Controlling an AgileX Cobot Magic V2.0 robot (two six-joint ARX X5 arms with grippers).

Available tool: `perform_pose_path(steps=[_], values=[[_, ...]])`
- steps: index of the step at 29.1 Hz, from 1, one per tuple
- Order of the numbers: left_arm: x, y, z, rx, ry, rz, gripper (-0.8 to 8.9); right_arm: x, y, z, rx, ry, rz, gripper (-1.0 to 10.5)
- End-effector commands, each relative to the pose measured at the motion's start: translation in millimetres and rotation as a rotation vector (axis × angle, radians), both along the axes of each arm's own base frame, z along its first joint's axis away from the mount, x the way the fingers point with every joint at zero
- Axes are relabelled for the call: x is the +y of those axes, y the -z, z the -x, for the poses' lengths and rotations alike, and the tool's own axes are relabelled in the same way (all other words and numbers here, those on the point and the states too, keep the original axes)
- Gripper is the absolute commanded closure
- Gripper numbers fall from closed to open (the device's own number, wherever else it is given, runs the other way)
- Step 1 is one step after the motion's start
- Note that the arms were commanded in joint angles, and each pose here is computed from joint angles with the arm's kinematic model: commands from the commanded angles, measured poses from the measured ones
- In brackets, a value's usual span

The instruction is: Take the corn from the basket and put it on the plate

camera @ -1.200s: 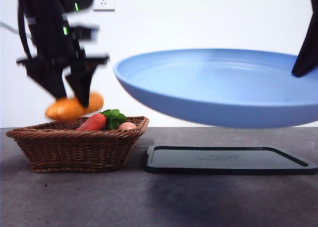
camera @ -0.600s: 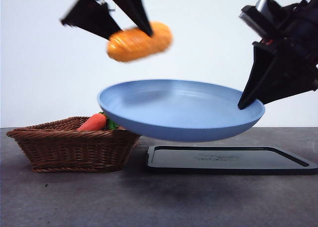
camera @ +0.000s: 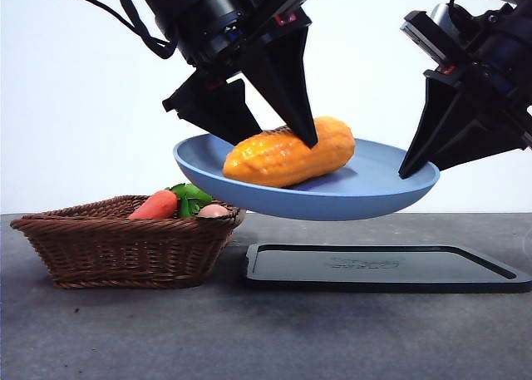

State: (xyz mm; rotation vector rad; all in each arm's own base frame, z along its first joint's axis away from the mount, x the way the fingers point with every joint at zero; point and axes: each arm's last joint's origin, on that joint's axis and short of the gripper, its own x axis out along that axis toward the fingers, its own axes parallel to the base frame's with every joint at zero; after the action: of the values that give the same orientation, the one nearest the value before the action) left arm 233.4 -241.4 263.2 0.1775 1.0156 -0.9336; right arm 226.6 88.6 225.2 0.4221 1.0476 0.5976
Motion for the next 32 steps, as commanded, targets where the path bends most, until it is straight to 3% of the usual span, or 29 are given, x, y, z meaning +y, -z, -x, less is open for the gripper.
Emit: perform_pose_path(steps=[1,9,16,32], values=[[-8,2,-1,-0.013,0.029,-0.001,4.88,2,-4,-4,-0.012,-0.005,-0.013,9.5],[-7,-1,0,-0.012,0.023,0.004,4.79,2,-4,-3,-0.011,-0.014,-0.004,9.5],[-1,-17,6,-0.021,0.023,0.014,3.95,2,-3,-2,-0.007,-0.018,0.004,9.5],[2,-70,8,-0.065,0.04,0.037,3.96,-7,-4,-6,-0.019,0.022,0.005,9.5]])
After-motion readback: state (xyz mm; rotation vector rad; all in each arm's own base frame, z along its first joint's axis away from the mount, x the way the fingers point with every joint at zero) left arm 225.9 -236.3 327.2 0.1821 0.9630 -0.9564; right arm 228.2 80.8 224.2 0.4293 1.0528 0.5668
